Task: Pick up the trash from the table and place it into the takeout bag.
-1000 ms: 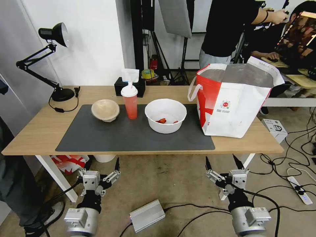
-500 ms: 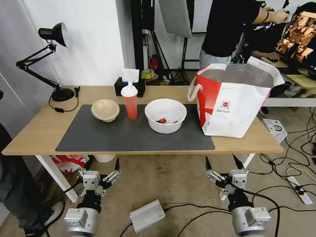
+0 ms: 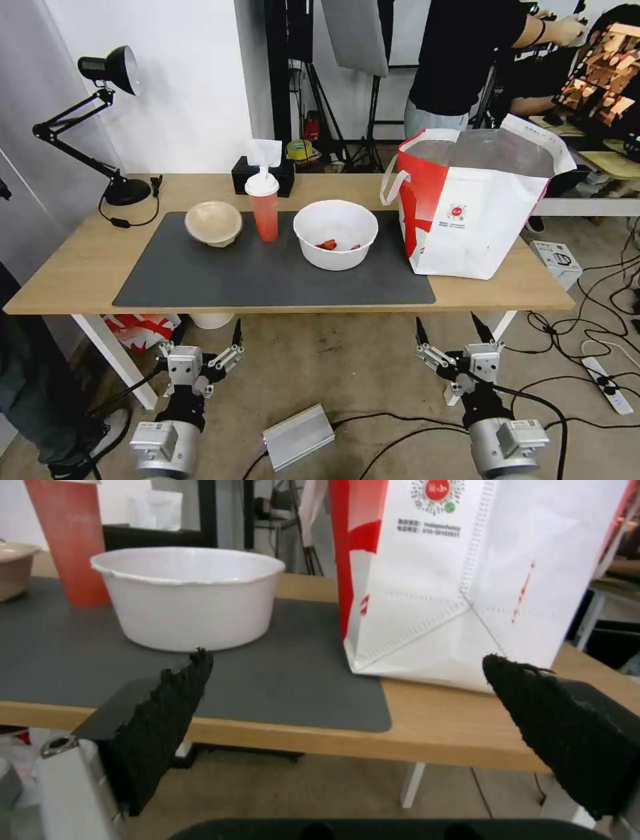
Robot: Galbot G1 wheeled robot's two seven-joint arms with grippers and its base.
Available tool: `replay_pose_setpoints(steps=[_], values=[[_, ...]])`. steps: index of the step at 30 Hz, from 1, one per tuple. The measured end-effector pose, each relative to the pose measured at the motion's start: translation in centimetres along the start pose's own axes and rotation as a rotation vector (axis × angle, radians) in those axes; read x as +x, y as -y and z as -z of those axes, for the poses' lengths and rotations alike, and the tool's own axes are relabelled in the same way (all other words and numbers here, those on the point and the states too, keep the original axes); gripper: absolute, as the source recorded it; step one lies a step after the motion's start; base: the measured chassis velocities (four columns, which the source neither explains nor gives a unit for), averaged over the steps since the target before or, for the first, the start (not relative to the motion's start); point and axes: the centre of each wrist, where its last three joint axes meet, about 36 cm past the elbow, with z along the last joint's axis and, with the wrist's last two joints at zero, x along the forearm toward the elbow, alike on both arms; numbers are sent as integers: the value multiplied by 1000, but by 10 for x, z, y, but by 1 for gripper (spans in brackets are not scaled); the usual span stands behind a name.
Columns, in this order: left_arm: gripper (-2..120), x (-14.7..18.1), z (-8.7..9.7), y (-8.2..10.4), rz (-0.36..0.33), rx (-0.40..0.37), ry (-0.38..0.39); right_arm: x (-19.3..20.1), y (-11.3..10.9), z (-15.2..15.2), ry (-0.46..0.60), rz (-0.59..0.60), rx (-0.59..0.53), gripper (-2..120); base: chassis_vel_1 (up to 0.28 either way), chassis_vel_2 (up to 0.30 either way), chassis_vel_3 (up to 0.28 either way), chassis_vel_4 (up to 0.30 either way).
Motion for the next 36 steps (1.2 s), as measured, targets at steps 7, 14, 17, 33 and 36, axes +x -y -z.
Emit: replay_pose_setpoints(steps=[7,14,17,33,36], values=[[100,6,22,9,78,56,-46,-8,16,12,-17,55,33,100,0,0,0,0],[100,13,39,16,128,89,-97,-15,28,25,-42,107,75,100,0,0,0,0],[100,13,39,16,130,90,-99,-20,35,33,-62,137,104,100,0,0,0,0],[100,7,49,4,101,98,149,-28,45,54,2,221,143,100,0,0,0,0],[100,7,50,2,97,95,163,-30,45,55,20,239,130,100,0,0,0,0]])
